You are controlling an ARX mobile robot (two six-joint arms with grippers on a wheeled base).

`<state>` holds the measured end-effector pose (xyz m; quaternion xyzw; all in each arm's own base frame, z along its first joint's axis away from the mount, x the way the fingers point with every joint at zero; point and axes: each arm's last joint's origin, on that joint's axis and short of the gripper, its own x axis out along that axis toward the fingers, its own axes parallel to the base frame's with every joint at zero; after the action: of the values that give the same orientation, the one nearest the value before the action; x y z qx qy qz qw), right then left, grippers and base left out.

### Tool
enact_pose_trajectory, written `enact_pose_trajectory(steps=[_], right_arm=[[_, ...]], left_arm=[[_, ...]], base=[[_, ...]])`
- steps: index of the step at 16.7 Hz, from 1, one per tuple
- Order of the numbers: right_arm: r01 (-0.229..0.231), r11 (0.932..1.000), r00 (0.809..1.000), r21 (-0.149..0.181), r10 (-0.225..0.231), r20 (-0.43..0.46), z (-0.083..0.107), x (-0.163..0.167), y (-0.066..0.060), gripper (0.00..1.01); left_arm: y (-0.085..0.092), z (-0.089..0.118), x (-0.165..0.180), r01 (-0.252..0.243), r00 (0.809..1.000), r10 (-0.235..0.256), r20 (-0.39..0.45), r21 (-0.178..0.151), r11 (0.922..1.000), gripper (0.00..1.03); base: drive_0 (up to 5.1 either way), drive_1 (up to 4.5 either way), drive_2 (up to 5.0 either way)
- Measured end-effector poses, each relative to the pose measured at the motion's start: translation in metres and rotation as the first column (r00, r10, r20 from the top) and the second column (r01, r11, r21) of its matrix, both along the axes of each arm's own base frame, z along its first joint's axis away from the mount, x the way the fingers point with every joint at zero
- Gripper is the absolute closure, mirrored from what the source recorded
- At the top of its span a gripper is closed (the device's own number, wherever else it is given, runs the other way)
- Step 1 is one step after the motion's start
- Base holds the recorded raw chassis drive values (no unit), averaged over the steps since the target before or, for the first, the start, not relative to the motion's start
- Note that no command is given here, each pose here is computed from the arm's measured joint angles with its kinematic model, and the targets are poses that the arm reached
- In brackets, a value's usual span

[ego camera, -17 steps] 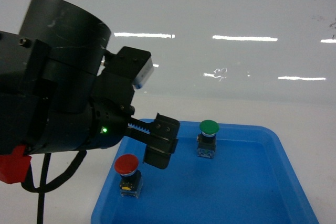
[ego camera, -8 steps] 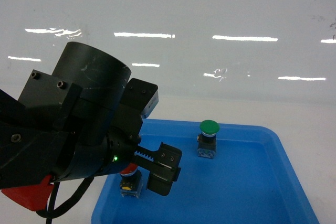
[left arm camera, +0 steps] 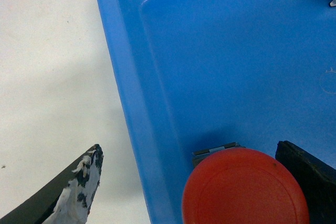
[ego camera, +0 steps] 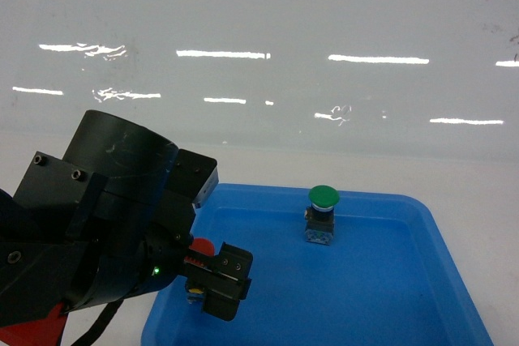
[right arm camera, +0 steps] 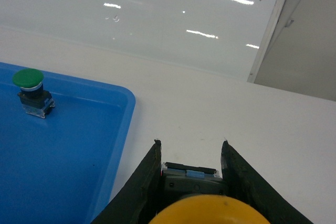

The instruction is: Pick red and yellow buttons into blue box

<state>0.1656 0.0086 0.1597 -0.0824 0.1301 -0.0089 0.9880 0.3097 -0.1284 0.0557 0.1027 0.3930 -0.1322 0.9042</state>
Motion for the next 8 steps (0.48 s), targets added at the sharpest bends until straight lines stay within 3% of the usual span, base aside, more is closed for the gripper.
enact_pose_trajectory(steps=[4,6,8], right_arm=[[0.0,1.0,1.0,0.0,0.0,0.0,0.0,0.0,0.0,0.71],[0.0,1.0,1.0,0.0,0.0,0.0,0.0,0.0,0.0,0.71],[0.0,1.0,1.0,0.0,0.0,0.0,0.0,0.0,0.0,0.71]], left_arm=[[-0.0008,-0.0007,-0.0011,-0.003,1.0,0.004,0.003,-0.025,0.9997,0.05],[-0.002,-0.0019,-0.0034,0.001,1.0,-0.001,0.0,-0.026,0.9997,0.25],[-0.0045,-0.0034,-0.0071,0.009,1.0,-0.009,-0.003,-0.02,0.9998,0.52]], base=[[0.0,0.0,0.0],[0.0,0.0,0.0],[0.0,0.0,0.0]])
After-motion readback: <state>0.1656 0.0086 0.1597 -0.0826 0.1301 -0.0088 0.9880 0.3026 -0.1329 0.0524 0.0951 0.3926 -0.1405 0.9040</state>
